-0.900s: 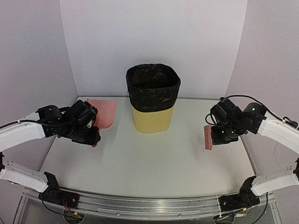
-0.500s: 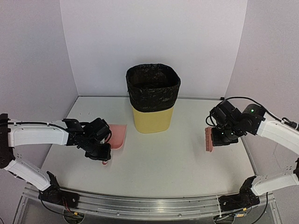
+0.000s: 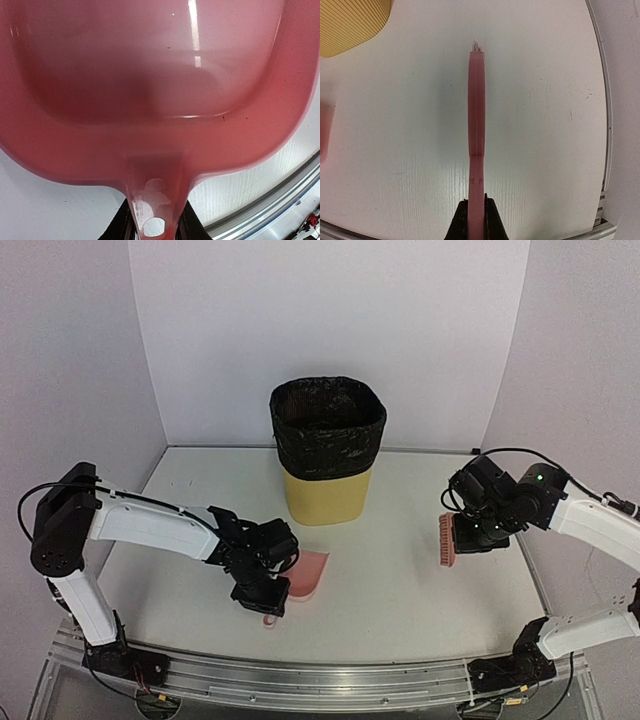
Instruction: Sweep away the paper scraps from the table
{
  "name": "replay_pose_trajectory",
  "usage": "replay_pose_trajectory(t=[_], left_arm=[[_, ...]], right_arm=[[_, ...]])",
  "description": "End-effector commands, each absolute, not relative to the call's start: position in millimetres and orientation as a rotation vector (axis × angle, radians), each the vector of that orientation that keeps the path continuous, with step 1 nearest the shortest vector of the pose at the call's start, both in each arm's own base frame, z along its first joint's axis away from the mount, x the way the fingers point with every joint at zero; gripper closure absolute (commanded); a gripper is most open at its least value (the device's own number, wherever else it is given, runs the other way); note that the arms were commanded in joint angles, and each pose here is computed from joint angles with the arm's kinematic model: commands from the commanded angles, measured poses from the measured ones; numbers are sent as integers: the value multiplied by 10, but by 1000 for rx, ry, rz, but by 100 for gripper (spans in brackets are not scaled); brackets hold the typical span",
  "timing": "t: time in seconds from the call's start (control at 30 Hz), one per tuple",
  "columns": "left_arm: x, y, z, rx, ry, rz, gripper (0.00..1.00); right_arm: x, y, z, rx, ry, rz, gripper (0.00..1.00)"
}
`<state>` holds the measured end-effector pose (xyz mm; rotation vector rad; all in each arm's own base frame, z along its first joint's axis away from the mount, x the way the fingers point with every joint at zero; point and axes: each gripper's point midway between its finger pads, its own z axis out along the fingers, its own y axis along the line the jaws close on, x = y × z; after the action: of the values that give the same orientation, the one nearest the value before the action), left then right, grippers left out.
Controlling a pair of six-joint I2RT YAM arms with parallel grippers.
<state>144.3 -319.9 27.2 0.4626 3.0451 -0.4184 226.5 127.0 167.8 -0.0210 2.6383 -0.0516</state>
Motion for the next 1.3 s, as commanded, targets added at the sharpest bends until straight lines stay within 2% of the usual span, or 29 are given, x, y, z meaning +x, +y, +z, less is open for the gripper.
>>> replay_pose_trajectory(t=[0.0,0.3,0.6,0.63,0.7,0.77,1.03,1.27], left_arm=[[1534,-3447,406,398,3049,-479,95],[1600,-3488,319,410,3080,-364,78],[1658,-3564,370,459,3043,-359,54],[1666,-3581,393,466,3035,-367,49],[1703,-3621,466,474,3008,-383,14],[1751,-3661,570,479,2969,-407,1],[1915,-3532,1211,444,2746,-455,0],[2065,-2583,1528,69,2604,-306,0]], right_arm=[[2263,1280,1665,4,2643,-30,100],[2257,1279,1667,-6,2641,-28,100],[2236,1261,1679,-6,2634,-18,100],[2237,1259,1682,-7,2632,-18,100],[2238,1269,1694,-15,2630,-11,100],[2234,1318,1711,-46,2635,17,100],[2138,1928,1791,-442,2647,254,100],[2148,2844,1976,-1081,2318,21,100]])
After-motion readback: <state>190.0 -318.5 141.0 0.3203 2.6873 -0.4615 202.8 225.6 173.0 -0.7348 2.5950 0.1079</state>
